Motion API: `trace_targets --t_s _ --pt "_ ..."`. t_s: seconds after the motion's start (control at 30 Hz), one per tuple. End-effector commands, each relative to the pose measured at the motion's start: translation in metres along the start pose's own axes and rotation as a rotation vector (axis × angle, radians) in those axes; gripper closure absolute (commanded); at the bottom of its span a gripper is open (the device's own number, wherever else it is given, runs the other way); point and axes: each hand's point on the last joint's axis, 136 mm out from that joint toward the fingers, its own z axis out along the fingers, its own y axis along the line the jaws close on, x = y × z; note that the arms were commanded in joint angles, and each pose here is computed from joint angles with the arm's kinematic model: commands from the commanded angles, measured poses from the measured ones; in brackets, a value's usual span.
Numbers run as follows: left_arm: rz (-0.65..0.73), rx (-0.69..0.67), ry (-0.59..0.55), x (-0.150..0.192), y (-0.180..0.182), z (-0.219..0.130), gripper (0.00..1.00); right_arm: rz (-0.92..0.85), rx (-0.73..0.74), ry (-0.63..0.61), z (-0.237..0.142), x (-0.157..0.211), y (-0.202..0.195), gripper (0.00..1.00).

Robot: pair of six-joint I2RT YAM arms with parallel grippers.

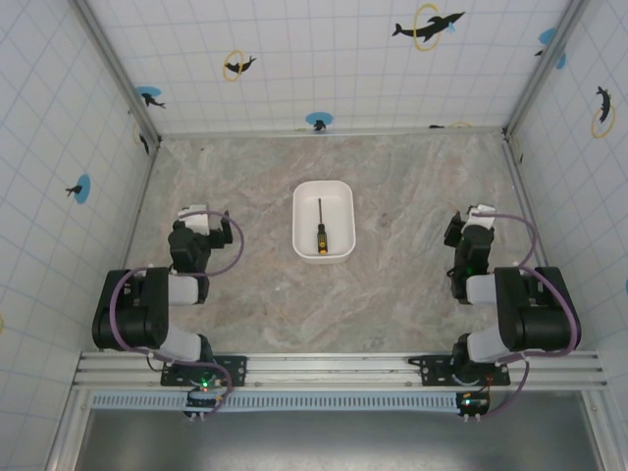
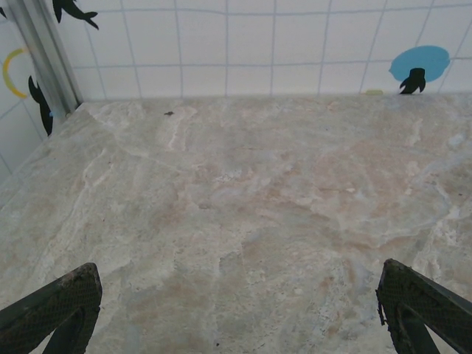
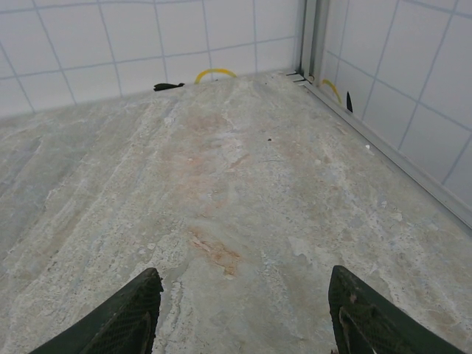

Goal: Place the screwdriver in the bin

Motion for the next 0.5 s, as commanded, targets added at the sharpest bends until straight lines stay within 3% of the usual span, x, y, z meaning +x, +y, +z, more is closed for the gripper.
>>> trace_targets --t_s 0.0,0.33,0.47 --pt "-0.01 -0.035 -0.068 -0.012 0.0072 -0.0017 0.02 0.004 0.006 -0.064 0.0052 -0.023 0.0037 0.38" --pt "0.001 -0.042 -0.072 -0.0126 0.0053 -0.0017 0.02 -0.011 0.013 -0.053 0.0071 -0.0221 0.0058 0.35" --pt "0.003 -0.043 -0.071 -0.0127 0.0054 -0.0014 0.02 -0.013 0.01 -0.047 0.0084 -0.0216 0.0064 0.25"
